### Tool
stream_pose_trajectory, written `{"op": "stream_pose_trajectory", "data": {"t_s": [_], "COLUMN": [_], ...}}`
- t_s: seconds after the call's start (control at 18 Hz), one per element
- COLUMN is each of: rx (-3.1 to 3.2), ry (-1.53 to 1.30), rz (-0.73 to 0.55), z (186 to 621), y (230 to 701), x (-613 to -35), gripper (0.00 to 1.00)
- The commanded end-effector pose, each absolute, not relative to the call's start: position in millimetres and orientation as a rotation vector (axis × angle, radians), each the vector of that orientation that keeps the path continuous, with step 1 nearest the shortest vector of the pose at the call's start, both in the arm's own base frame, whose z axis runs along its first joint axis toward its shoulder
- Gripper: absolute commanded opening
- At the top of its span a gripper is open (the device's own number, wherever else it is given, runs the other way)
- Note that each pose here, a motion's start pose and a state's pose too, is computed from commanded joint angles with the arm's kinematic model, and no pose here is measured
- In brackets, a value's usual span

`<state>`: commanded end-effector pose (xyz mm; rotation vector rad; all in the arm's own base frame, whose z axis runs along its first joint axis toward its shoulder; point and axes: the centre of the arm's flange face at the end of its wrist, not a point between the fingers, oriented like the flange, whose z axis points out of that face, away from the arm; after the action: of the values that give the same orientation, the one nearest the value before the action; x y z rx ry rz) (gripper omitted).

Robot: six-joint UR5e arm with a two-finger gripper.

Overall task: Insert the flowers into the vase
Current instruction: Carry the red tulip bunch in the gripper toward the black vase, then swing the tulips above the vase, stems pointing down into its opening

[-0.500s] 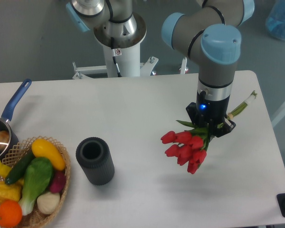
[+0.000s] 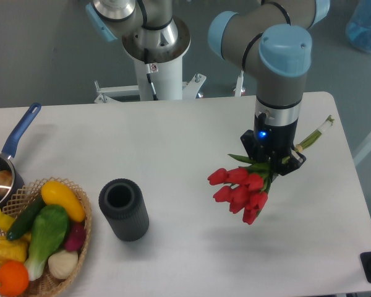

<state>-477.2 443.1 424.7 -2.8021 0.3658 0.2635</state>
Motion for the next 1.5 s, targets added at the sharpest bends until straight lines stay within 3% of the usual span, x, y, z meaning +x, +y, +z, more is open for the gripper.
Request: {"op": "stream_pose_trajectory", "data": {"t_s": [0.22,0.56,0.94,1.5], "rx": [-2.603,-2.39,-2.036,-1.802], "ry": [0.236,0.127,0.185,0.293], "rz": [0.224,0.1,-0.28,-0.387], "z": [445,479,489,498], "y": [442,449,485,483], "x": [-487,-449,-382,-339], "gripper": [0.17,0.16,0.15,0.21]}}
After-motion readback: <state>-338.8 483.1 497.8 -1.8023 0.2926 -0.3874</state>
